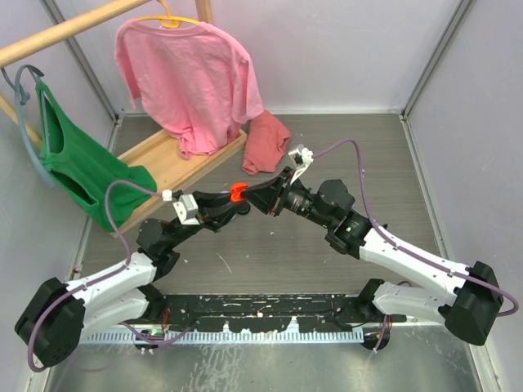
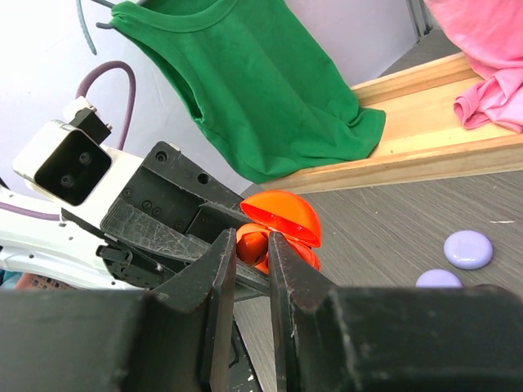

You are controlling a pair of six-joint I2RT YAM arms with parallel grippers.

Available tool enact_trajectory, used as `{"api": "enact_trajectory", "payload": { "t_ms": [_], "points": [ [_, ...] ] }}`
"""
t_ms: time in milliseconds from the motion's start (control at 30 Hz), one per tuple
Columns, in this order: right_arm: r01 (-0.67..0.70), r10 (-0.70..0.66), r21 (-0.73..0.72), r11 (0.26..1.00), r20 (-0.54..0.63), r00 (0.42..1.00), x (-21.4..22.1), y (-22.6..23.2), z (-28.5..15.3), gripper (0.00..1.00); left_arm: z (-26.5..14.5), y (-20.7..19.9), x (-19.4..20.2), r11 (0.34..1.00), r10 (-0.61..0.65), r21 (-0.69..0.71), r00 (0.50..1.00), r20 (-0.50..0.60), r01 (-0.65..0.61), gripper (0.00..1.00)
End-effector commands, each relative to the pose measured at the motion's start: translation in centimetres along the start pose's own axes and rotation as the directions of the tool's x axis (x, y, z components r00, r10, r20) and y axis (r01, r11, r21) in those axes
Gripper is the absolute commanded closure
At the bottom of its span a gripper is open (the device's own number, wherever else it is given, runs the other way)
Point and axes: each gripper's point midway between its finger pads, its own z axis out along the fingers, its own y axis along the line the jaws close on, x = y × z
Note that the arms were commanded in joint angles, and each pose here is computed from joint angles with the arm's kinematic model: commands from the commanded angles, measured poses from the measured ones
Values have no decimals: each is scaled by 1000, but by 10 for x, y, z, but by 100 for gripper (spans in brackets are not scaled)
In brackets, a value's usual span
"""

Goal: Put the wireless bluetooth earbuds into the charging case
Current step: Place the earbud in the charging case.

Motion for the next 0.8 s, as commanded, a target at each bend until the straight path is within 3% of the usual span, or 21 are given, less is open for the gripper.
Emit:
{"api": "enact_trajectory", "payload": {
  "t_ms": [0, 767],
  "points": [
    [0, 1, 43, 999, -13, 1000, -2, -3, 1, 88, 10, -3, -46, 997, 65, 20, 986, 155, -69, 95],
    [-16, 29, 185, 983, -64, 998, 15, -17, 2, 83, 7, 8, -53, 994, 106, -51, 977, 187, -98, 96]
  ]
}}
